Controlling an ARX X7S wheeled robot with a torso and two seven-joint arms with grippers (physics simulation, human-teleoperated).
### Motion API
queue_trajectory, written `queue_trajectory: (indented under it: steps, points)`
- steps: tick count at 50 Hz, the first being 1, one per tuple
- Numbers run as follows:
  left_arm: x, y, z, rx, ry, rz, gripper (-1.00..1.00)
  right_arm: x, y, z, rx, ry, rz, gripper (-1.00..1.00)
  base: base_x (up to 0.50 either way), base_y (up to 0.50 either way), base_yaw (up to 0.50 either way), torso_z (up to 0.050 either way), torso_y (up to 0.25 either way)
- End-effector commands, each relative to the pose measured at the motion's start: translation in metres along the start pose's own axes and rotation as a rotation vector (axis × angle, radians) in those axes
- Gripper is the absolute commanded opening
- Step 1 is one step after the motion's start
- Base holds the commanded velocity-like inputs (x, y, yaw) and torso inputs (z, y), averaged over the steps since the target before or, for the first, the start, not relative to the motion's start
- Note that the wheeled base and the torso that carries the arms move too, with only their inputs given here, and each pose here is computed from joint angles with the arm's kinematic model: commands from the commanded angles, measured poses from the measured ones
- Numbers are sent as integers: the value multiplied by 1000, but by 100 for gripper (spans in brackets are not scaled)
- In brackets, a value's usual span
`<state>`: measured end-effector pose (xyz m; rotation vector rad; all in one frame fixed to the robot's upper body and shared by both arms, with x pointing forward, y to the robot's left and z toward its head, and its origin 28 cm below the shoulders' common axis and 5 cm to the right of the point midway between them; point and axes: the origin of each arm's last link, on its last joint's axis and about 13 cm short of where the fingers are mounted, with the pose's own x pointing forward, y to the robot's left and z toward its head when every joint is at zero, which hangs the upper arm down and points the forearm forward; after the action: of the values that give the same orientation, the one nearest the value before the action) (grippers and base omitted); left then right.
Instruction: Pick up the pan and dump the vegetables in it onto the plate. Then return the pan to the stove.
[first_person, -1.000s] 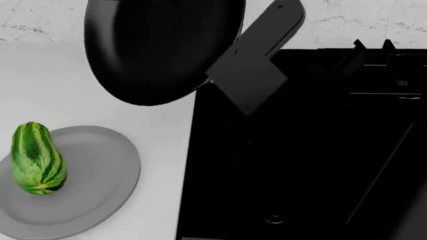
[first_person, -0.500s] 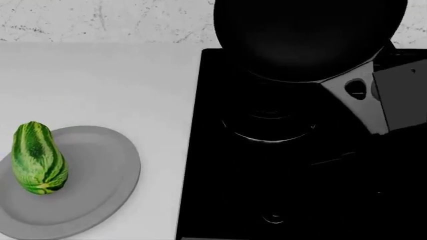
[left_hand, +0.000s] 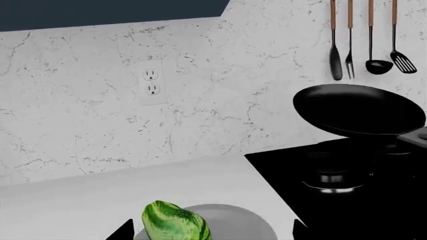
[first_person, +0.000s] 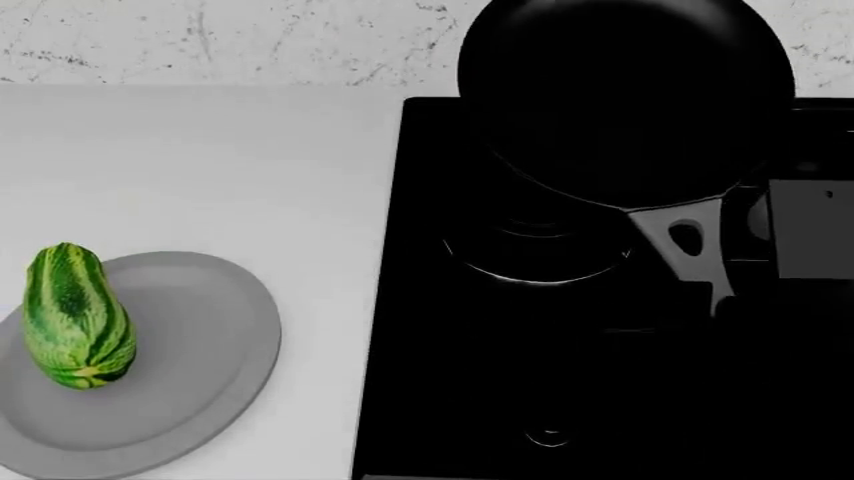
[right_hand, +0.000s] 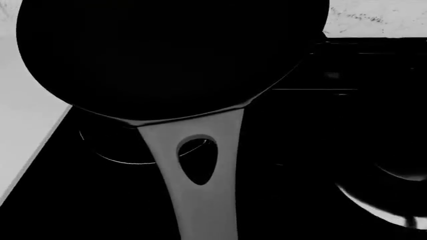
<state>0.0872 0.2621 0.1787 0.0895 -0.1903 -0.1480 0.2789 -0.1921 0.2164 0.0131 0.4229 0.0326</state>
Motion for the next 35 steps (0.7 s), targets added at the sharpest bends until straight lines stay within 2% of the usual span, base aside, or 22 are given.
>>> queue_trajectory:
  steps: [1, 12, 17, 35]
  points:
    - [2, 1, -1, -25, 3, -14, 100, 22, -8, -3, 84, -35, -13, -100, 0, 0, 0, 0, 0]
    - [3, 1, -2, -25, 7, -13, 100, 39, 7, 9, 22, -5, 27, -100, 0, 0, 0, 1, 3]
    - [2, 2, -4, -26, 9, -9, 100, 53, 13, 14, -15, 52, 14, -100, 0, 0, 0, 2, 2]
    - [-2, 4, -10, -30, 20, 5, 100, 86, 15, 16, -44, 124, -15, -100, 0, 0, 0, 0, 2]
